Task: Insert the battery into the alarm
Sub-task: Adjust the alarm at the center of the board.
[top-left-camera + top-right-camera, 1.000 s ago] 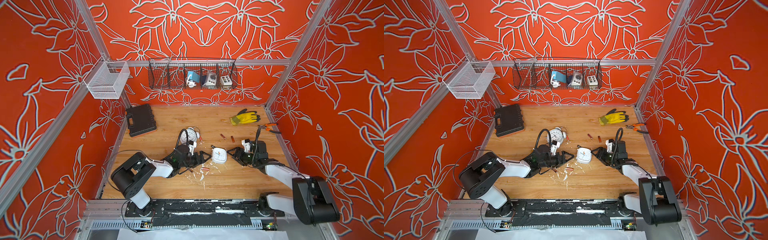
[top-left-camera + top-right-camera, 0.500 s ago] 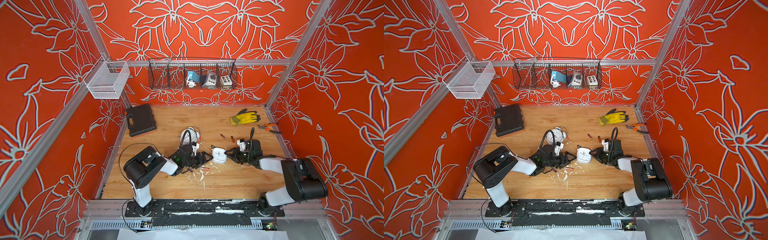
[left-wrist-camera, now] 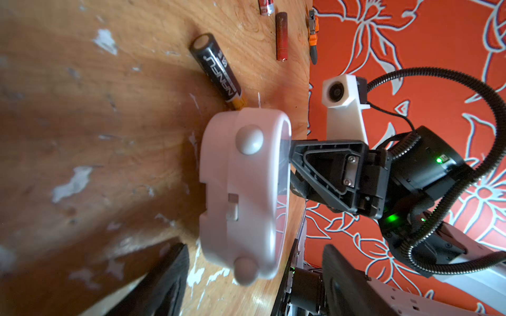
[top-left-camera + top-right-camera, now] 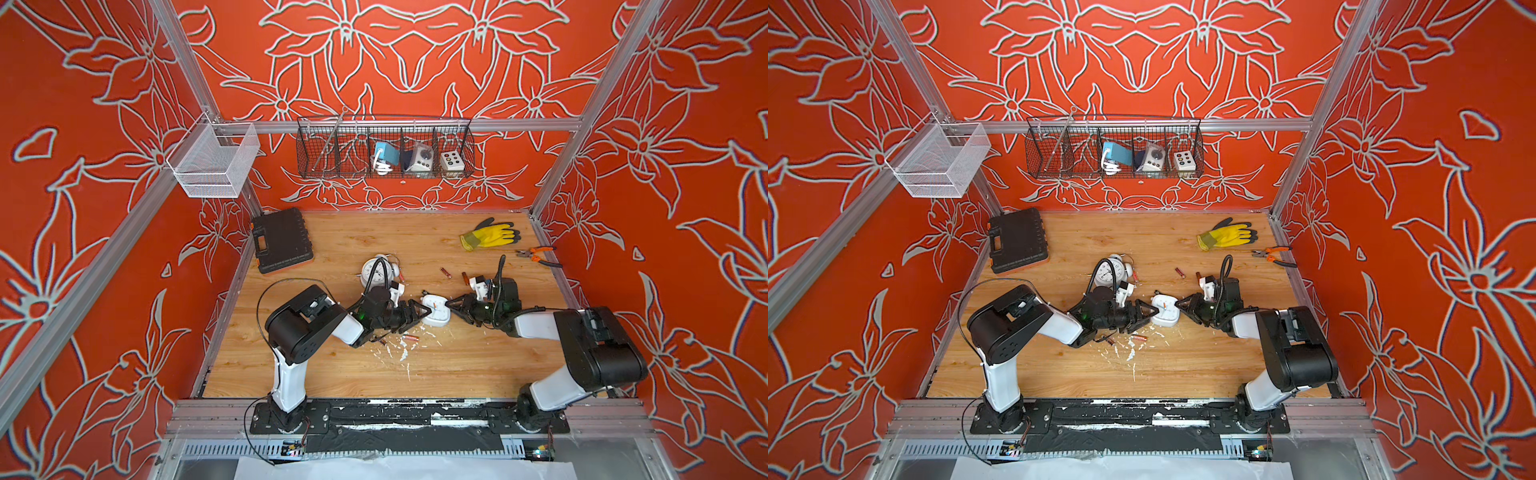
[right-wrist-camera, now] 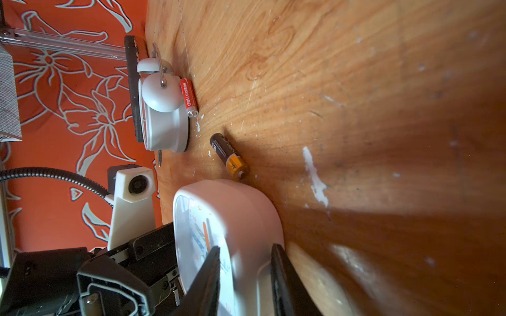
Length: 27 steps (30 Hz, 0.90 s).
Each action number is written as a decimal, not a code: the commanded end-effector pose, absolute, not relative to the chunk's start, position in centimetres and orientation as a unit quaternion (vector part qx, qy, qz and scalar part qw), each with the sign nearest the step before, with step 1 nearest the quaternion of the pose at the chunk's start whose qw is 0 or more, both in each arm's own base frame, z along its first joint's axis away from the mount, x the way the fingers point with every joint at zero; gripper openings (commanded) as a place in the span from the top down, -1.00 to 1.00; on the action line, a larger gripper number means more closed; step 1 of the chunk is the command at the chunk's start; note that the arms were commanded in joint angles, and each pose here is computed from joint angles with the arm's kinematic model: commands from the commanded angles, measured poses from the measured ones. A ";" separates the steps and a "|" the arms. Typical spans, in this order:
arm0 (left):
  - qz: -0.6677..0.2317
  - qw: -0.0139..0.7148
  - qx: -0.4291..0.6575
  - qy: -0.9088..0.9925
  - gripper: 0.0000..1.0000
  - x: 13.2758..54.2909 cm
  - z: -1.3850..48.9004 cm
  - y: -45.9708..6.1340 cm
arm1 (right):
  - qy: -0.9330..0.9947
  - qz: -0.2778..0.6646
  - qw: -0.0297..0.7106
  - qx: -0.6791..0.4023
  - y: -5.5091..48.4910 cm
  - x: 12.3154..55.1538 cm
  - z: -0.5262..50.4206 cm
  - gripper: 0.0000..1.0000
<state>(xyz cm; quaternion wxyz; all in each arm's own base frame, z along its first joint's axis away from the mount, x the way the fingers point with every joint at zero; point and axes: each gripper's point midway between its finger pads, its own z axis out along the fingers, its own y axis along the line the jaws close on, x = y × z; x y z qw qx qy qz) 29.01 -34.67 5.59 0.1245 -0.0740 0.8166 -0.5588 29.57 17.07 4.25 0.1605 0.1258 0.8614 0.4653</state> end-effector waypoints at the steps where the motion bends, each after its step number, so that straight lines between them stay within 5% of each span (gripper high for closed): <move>1: -0.546 0.102 -0.088 0.827 -0.45 28.6 3.6 -34.7 | 0.866 0.458 0.134 0.146 17.2 28.8 2.9 0.35; 17: -0.559 0.121 -0.078 0.817 0.06 29.4 4.7 -35.2 | 0.860 0.470 0.135 0.146 17.6 29.0 3.5 0.35; 27: -0.555 0.177 -0.044 0.811 0.38 29.9 7.3 -34.8 | 0.859 0.469 0.152 0.140 17.5 29.7 5.1 0.18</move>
